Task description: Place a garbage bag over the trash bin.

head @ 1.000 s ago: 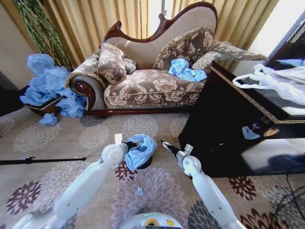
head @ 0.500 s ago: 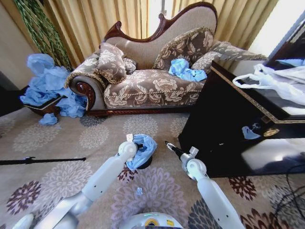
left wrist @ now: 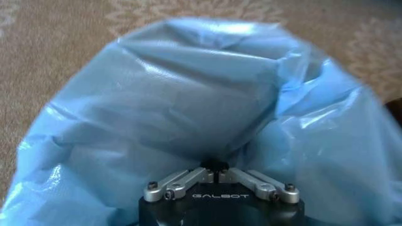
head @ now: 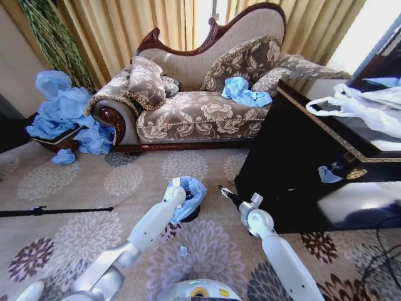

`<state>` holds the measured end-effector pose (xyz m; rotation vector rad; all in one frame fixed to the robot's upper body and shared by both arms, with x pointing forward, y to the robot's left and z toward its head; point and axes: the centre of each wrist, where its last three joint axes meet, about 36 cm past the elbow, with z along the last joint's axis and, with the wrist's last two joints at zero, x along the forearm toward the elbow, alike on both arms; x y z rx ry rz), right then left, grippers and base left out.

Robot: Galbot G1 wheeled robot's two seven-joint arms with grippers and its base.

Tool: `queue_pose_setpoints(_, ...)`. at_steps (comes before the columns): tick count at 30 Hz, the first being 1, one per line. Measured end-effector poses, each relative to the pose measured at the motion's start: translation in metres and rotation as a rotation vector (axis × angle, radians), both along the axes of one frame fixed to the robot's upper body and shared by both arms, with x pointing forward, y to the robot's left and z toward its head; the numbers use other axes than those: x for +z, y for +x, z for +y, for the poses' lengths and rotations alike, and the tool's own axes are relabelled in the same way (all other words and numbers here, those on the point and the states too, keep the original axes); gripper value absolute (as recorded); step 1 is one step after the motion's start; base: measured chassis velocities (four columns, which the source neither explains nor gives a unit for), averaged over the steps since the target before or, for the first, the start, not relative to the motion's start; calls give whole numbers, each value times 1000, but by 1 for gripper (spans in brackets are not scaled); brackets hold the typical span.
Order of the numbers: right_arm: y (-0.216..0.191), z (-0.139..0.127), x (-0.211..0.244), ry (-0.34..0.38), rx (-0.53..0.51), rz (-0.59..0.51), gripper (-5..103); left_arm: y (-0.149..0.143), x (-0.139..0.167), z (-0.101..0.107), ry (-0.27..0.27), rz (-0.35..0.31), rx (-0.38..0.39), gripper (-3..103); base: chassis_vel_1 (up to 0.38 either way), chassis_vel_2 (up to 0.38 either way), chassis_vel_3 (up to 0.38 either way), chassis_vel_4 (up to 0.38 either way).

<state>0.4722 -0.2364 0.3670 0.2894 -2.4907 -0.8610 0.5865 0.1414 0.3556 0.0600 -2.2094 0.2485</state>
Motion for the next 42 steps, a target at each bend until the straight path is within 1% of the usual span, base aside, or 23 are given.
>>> queue_pose_setpoints(4, -1, -2, 0, -6, 2, 2, 100, 4, -16, -2, 8, 15, -1, 0, 0, 0, 0, 0)
queue_pose_setpoints(9, 0, -1, 1, -7, 5, 2, 100, 6, -27, -7, 17, 25, -1, 0, 0, 0, 0, 0)
queue_pose_setpoints(12, 1, 2, 2, -7, 9, 1, 100, 10, -37, -17, 15, 37, -4, 0, 0, 0, 0, 0)
queue_pose_setpoints(14, 1, 2, 2, -7, 10, 1, 100, 11, -38, -19, 15, 37, -5, 0, 0, 0, 0, 0)
queue_pose_setpoints(18, 2, 7, 2, -8, 21, -1, 100, 14, -36, -19, 24, 19, -4, 0, 0, 0, 0, 0)
queue_pose_setpoints(20, 1, 8, 2, -9, 26, 0, 100, 16, -28, -15, 41, -11, 4, 0, 0, 0, 0, 0)
queue_pose_setpoints(21, 1, 8, 2, -9, 26, 0, 100, 16, -28, -15, 41, -11, 4, 0, 0, 0, 0, 0)
queue_pose_setpoints(22, 1, 8, 2, -10, 27, 1, 100, 16, -23, -13, 54, -31, 6, 0, 0, 0, 0, 0)
queue_pose_setpoints(23, 0, 8, 2, -11, 28, 1, 100, 16, -18, -10, 67, -60, 0, 0, 0, 0, 0, 0)
queue_pose_setpoints(25, 0, 8, 2, -10, 28, 1, 100, 16, -12, -7, 73, -98, -20, 0, 0, 0, 0, 0)
queue_pose_setpoints(26, 0, 8, 2, -10, 28, 1, 100, 16, -12, -7, 73, -98, -20, 0, 0, 0, 0, 0)
queue_pose_setpoints(27, 0, 8, 2, -10, 29, 1, 100, 16, -10, -6, 76, -114, -35, 0, 0, 0, 0, 0)
queue_pose_setpoints(28, 0, 9, 2, -10, 30, 1, 100, 19, -8, -8, 70, -136, -63, 0, 0, 0, 0, 0)
queue_pose_setpoints(29, 0, 9, 2, -10, 30, 1, 100, 19, -8, -8, 70, -136, -63, 0, 0, 0, 0, 0)
queue_pose_setpoints(31, -1, 10, 1, -9, 34, 3, 100, 23, -7, -16, 47, -163, -113, 0, 0, 0, 0, 0)
queue_pose_setpoints(32, -1, 10, 1, -9, 34, 3, 100, 23, -7, -16, 47, -163, -113, 0, 0, 0, 0, 0)
queue_pose_setpoints(34, -2, 13, 0, -10, 43, 5, 100, 23, -7, -22, 29, -172, -166, 0, 0, 0, 0, 0)
queue_pose_setpoints(35, -2, 15, 0, -10, 49, 6, 100, 23, -8, -23, 27, -173, -186, 0, 0, 0, 0, 0)
queue_pose_setpoints(40, -1, 20, -1, -11, 63, 8, 100, 20, -12, -30, 41, -162, -215, 0, 0, 0, 0, 0)
queue_pose_setpoints(42, -1, 20, -2, -10, 65, 7, 100, 15, -19, -33, 53, -139, -216, 0, 0, 0, 0, 0)
